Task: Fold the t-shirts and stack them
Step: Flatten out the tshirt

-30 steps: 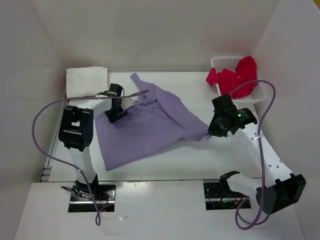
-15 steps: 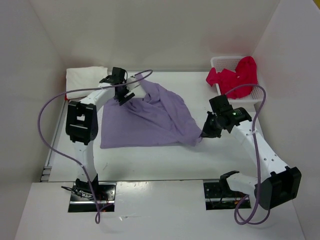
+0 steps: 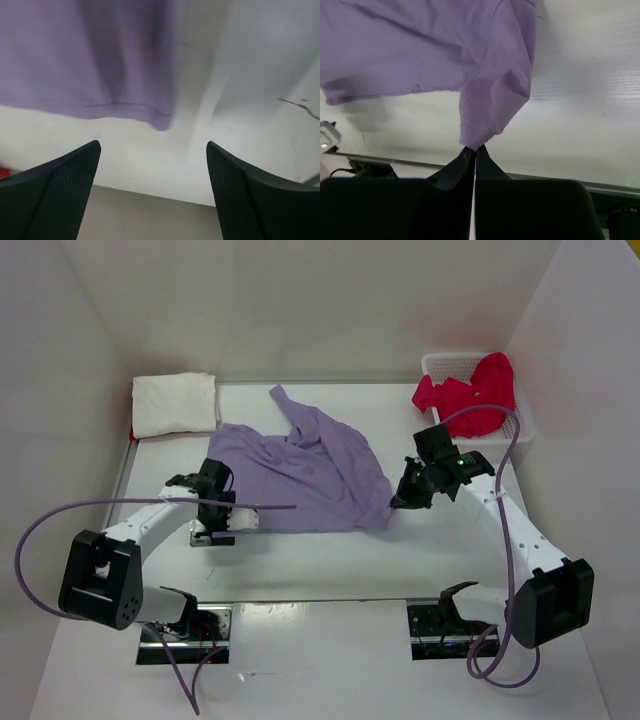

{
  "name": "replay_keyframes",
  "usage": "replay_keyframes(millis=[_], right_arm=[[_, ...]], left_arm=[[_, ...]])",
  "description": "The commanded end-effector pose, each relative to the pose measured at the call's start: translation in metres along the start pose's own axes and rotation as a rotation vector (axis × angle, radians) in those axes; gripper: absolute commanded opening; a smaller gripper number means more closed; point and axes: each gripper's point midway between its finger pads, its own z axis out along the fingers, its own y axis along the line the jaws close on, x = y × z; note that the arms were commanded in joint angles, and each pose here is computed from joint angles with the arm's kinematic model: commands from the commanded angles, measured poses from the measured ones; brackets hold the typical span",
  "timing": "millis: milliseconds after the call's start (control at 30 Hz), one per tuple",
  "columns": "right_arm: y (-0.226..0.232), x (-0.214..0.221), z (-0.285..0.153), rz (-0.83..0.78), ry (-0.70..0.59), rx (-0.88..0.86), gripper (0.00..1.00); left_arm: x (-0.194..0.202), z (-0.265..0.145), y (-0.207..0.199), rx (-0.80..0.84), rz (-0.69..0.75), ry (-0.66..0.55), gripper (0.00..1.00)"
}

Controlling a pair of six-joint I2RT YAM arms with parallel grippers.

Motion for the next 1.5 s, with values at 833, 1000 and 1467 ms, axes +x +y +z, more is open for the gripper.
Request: replay_keyframes(millis=[833, 1000, 1467], right_arm=[[0.081, -0.255, -0.216, -0.086, -0.791, -0.027, 0.0], [0.103, -0.252, -0.285, -0.088, -0.952, -0.092, 0.0], [0.064, -0.171, -0.425, -0.021, -1.255, -0.152, 0.0]], left_arm=[[-0.003, -0.233, 0.243, -0.744, -0.54, -0.319, 0.0], [0.0, -0.324, 0.232, -0.942, -0.509, -0.402, 0.0], [0.048, -0.447, 0.166, -1.256, -0.533, -0.329, 0.0]])
